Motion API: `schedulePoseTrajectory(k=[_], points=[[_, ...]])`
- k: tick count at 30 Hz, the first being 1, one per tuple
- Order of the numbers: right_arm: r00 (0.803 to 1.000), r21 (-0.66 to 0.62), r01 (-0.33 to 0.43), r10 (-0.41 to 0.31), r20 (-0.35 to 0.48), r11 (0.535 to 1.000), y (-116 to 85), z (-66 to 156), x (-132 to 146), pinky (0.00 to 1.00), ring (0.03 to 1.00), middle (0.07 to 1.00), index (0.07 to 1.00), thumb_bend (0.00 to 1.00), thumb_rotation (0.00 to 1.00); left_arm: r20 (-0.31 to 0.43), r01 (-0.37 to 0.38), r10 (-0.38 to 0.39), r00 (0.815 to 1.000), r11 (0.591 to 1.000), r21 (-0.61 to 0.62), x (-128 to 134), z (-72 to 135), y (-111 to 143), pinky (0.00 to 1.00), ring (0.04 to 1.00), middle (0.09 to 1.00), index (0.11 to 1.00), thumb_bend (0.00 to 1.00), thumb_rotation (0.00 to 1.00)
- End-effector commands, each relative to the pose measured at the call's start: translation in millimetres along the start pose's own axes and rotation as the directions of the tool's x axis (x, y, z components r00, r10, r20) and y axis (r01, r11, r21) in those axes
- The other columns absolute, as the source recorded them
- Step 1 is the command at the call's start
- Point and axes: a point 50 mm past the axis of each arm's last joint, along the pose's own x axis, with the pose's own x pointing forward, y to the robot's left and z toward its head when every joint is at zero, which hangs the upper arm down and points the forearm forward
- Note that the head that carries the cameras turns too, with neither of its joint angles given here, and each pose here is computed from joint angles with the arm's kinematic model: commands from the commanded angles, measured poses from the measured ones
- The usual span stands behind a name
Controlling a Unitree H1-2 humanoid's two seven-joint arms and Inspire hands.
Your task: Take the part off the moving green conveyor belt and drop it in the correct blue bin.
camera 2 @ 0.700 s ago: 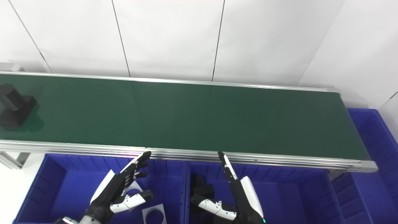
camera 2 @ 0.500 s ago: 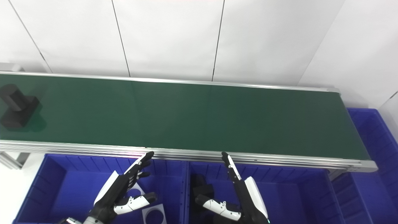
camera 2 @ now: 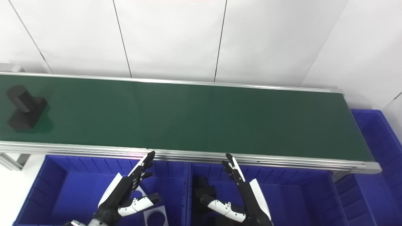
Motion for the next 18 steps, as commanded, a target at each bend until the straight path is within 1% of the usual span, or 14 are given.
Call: schedulePoseTrajectory(k=[1,5,9,13,18], points=[[0.997,-0.008,0.004,-0.004,0.079,1.0,-3.8,10.4,1.1,0.85,0.891,0.907,1.0,0.69,0.5,0.054,-0.021,0.02,0.998,1.0,0.012,1.6,8.6,1.2,0.92,0.992,0.996,0.975,0.79,0.65],[0.997,-0.013,-0.002,0.003,0.077,1.0,-3.8,10.1,0.5,0.85,0.897,0.908,1.0,0.69,0.5,0.052,-0.021,0.02,0.998,1.0,0.011,0.7,8.1,0.8,0.92,0.997,1.0,0.976,0.8,0.65],[0.997,-0.016,-0.002,0.004,0.079,1.0,-3.5,8.3,1.1,0.86,0.9,0.908,1.0,0.69,0.49,0.048,-0.019,0.018,0.999,1.0,0.009,0.7,6.4,0.3,0.92,0.998,1.0,0.975,0.8,0.65],[0.997,-0.02,0.003,-0.001,0.082,1.0,-2.9,7.8,1.8,0.85,0.894,0.911,1.0,0.68,0.48,0.053,-0.019,0.017,0.998,1.0,0.021,0.9,6.1,0.6,0.91,0.993,0.998,0.975,0.79,0.66],[0.997,-0.018,-0.001,0.002,0.081,1.0,-2.3,7.5,1.8,0.87,0.905,0.917,1.0,0.69,0.48,0.054,-0.022,0.021,0.998,1.0,0.011,0.3,5.0,0.8,0.9,0.99,0.997,0.97,0.81,0.66]])
